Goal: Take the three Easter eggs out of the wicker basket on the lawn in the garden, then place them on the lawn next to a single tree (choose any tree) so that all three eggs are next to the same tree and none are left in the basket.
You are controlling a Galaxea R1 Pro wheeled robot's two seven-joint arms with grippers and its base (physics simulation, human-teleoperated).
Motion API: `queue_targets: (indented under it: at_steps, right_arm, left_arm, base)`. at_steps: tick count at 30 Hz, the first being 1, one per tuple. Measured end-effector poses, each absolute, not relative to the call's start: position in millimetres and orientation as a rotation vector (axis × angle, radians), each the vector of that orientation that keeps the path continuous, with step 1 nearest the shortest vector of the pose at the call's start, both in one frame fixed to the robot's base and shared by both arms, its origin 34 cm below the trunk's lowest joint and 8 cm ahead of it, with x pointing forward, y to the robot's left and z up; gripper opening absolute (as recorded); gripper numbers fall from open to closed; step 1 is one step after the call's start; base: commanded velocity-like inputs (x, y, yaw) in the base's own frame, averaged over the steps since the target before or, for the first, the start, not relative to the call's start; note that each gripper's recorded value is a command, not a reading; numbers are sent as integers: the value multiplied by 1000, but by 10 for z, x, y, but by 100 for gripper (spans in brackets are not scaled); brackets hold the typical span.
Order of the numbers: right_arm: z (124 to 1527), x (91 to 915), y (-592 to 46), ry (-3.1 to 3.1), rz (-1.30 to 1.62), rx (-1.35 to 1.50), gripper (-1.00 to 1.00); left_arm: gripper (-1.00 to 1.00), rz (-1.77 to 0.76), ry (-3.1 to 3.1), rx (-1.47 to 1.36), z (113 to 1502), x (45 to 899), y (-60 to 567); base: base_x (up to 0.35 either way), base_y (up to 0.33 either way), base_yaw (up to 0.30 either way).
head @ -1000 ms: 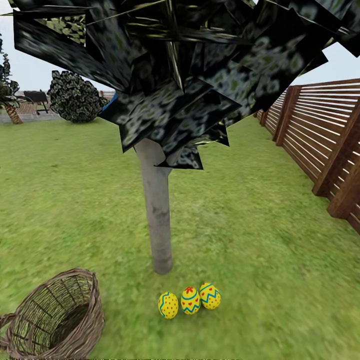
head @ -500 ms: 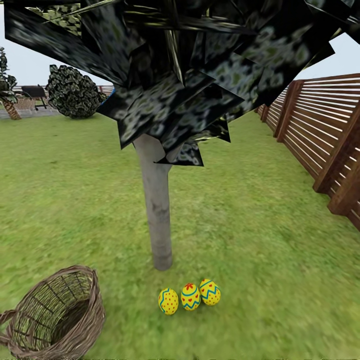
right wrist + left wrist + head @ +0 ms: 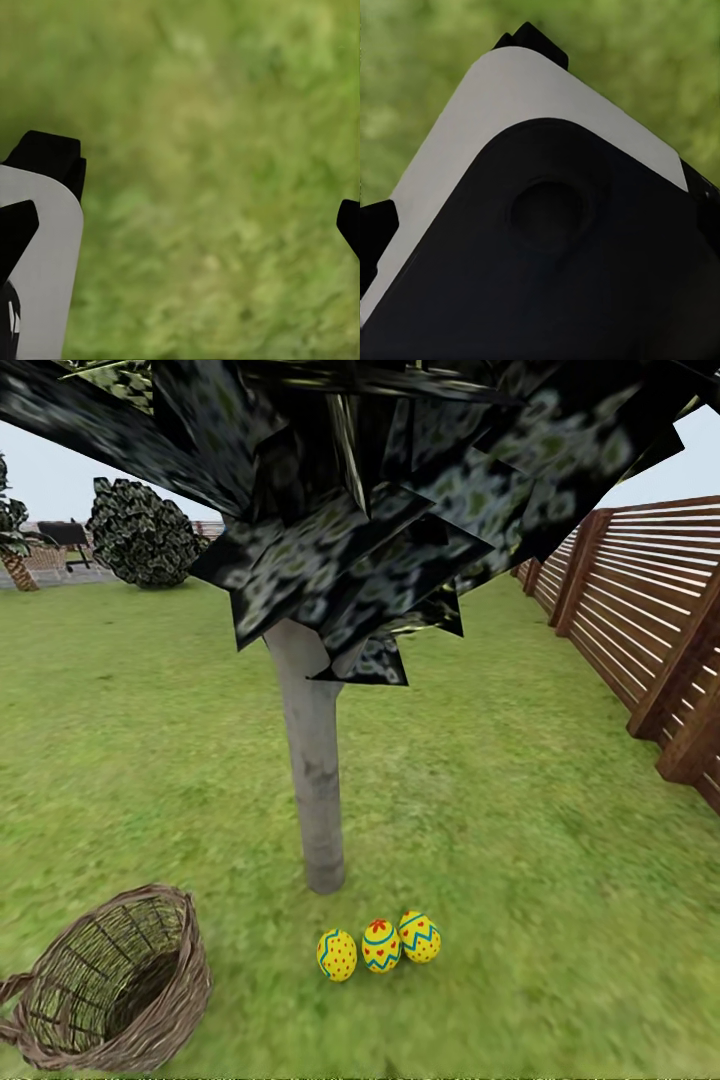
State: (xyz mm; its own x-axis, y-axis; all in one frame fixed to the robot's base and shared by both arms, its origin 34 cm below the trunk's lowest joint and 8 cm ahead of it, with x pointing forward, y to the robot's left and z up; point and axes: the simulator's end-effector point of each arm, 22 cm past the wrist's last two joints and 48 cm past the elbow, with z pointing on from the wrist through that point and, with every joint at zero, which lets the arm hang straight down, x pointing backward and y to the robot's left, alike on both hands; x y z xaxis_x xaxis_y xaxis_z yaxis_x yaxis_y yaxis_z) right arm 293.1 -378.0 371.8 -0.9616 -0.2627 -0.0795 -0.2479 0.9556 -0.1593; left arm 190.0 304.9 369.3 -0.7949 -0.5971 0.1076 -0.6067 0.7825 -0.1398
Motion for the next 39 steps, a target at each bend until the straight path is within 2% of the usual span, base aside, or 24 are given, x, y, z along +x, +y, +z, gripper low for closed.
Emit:
queue_targets:
  at_steps: [39]
  right_arm:
    - [3626, 2692, -3779, 3068, -217, -408, 100]
  left_arm:
    - [100, 223, -2858, 975, 3665, 1665, 3052]
  base:
    - [0, 0, 0]
